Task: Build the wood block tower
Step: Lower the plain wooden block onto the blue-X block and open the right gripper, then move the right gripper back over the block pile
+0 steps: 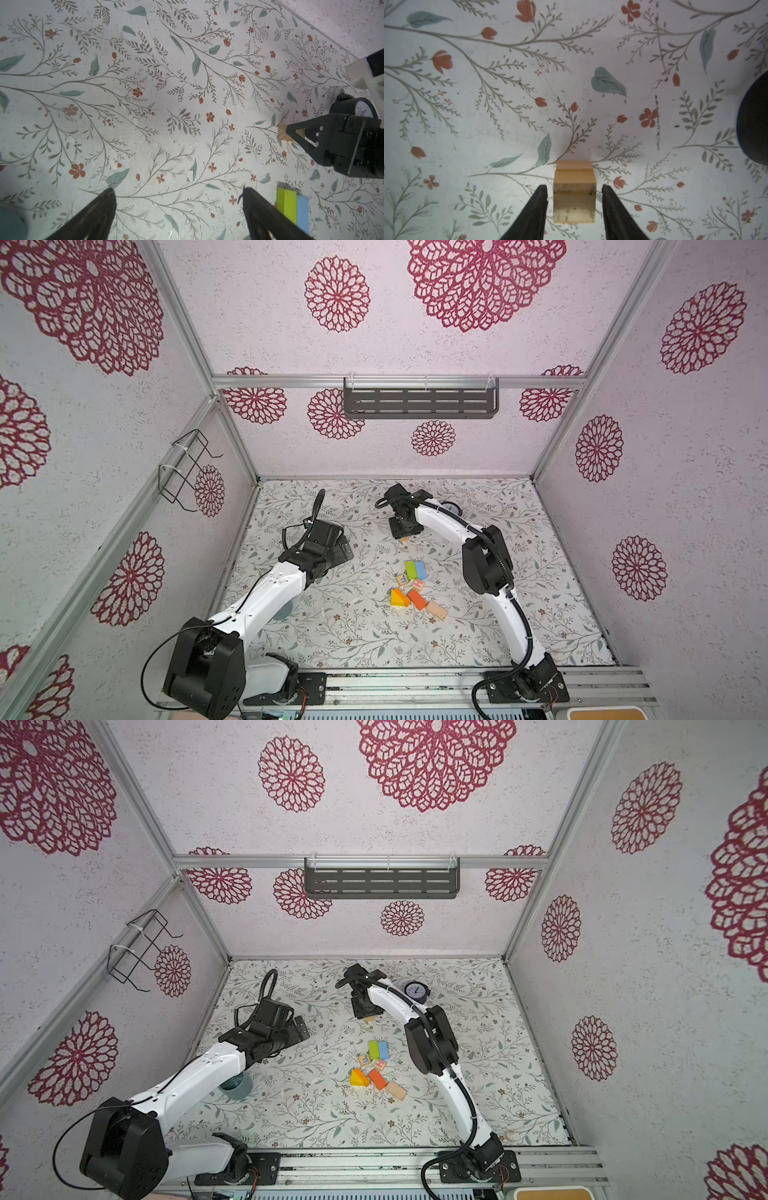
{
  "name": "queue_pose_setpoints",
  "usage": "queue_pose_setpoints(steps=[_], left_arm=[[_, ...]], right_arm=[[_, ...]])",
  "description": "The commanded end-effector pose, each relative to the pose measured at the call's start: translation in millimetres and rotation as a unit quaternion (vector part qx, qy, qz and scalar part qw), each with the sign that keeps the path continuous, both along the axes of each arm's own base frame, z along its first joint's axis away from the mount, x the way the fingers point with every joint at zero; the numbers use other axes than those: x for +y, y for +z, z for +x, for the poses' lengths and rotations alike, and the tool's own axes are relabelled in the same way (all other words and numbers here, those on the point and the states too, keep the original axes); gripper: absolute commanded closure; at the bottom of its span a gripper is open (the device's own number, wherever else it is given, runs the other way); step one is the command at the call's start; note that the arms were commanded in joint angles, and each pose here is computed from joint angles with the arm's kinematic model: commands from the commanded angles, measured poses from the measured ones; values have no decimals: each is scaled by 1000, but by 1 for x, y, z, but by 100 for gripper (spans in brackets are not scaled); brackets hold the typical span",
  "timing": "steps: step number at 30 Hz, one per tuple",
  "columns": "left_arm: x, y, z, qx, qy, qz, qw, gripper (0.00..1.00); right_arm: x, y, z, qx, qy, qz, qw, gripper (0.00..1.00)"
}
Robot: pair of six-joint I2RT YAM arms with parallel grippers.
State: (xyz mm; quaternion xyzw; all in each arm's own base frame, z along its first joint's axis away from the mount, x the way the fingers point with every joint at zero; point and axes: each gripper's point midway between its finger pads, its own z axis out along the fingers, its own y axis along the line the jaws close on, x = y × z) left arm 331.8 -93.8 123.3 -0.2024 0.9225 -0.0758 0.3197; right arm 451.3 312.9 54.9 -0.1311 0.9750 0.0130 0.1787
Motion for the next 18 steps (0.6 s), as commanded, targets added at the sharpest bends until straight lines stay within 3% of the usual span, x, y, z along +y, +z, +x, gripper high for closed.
queue_pose_setpoints(steps=[1, 4, 10, 14, 18], left_arm=[[-2, 7, 2, -13, 0, -10, 1000, 3], [-9, 11, 4, -14, -19, -15, 1000, 3], [-25, 26, 6, -13, -55, 2, 998, 3], [-39, 32, 8, -13, -73, 7, 997, 3], [-54, 35, 11, -12, -85, 13, 996, 3]], right_arm=[[0, 17, 1, -15, -7, 3, 1000, 49], [-1, 26, 2, -25, -7, 5, 1000, 44], [-3, 67, -1, -49, -7, 25, 998, 45], [-16, 101, -13, -73, -10, 36, 997, 55], [-35, 109, -34, -74, -12, 35, 997, 66]])
